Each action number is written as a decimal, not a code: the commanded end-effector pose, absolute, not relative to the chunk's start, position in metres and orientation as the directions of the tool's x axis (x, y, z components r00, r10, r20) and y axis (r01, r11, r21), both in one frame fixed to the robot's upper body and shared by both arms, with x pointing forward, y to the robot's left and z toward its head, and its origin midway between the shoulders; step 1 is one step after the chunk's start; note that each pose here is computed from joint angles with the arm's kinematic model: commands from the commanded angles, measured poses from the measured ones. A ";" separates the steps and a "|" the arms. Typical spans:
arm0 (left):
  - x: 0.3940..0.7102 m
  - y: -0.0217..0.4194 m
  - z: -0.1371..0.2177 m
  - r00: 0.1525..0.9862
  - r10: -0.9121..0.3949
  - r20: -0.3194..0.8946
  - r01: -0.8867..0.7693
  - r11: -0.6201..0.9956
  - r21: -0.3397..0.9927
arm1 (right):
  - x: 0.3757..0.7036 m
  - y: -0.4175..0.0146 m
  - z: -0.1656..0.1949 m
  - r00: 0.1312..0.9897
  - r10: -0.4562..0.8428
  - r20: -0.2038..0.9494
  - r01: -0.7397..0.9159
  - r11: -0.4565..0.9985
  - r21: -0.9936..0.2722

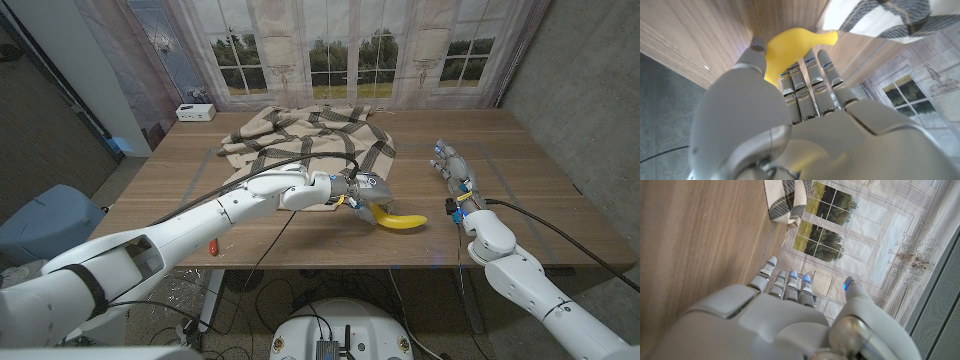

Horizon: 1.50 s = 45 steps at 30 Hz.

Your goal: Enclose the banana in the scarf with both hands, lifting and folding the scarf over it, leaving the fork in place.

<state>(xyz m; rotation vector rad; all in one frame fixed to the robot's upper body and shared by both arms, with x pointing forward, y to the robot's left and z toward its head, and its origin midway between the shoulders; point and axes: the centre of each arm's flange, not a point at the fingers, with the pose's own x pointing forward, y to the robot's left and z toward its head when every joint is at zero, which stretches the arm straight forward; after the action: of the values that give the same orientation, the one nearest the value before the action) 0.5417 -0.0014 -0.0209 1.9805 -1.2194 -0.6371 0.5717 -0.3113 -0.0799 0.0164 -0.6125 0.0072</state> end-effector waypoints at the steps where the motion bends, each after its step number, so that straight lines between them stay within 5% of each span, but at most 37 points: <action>1: 0.538 0.014 0.011 0.452 -0.879 0.149 -0.600 -0.177 0.780 | 0.572 -0.310 -0.078 0.812 0.013 0.584 -0.023 1.000 0.010; 45: 0.562 0.116 0.062 0.689 -0.552 0.470 -0.600 -0.071 0.797 | 0.597 -0.299 -0.056 0.796 0.086 0.600 -0.077 0.996 -0.041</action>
<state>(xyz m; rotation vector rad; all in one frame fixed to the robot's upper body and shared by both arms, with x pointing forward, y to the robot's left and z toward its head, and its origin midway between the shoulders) 0.5486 0.0845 0.0500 1.7674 -1.0412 -0.0652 0.5869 -0.3042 -0.0654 -0.0018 -0.6422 0.0742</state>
